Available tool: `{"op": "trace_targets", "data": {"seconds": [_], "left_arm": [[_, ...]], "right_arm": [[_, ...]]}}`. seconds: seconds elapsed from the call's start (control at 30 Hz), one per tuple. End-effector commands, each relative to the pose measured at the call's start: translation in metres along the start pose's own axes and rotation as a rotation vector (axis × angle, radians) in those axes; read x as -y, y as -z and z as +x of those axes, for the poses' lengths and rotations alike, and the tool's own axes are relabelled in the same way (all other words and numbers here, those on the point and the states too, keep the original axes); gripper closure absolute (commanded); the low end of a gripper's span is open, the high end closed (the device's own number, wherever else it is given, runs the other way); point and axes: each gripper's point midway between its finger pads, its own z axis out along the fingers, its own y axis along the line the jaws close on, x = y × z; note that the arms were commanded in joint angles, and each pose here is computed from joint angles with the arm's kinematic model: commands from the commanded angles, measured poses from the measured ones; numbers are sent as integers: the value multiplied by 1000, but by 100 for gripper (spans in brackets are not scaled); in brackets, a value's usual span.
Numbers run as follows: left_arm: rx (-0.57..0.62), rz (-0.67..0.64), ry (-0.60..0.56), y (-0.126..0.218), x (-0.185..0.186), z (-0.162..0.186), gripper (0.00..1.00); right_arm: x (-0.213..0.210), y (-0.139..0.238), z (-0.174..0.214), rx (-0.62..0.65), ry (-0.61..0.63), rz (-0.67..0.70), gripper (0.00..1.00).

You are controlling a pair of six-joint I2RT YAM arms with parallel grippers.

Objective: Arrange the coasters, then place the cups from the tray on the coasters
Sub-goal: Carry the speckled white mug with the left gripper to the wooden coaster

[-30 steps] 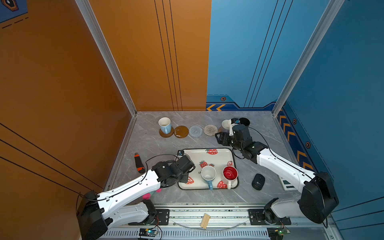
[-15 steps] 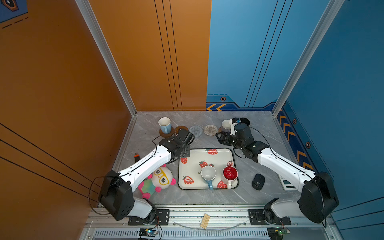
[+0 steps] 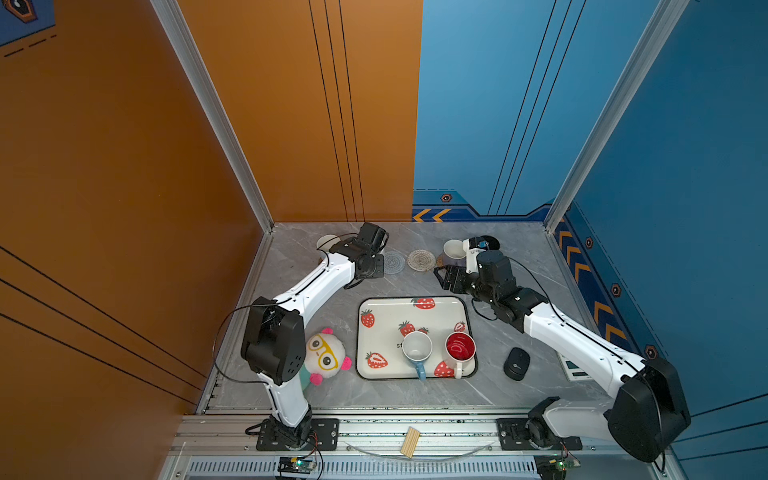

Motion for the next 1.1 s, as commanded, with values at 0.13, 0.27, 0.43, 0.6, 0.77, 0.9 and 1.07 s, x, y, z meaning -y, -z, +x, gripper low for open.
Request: {"op": "trace_targets", "data": {"seconds": [0.13,0.27,0.43,0.6,0.77,0.9,1.07], "left_arm": [[82,-25,-5,-10,-3,-45,100],[88,-79,-3,-21,-11,-50,100],[65,-83,27,-35,-18,-49,100],[43,-91,55,-48,-27,-47,100],[31,-53,93,-61,-28,-46,100],[21,-40,112,-68,-32,-45,100],[8,-35,121,-75,-34,-42,100]], "right_arm": [[7,9,-3,22,5,-2,24],[10,8,-2,21,-1,4,24],[11,7,-3,25,-8,8,24],[13,6,-3,23,-9,13,24],[15,6,-3,25,-15,19,24],[14,3,-3,22,-22,17,24],[13,0,-4,20,-25,14,24]]}}
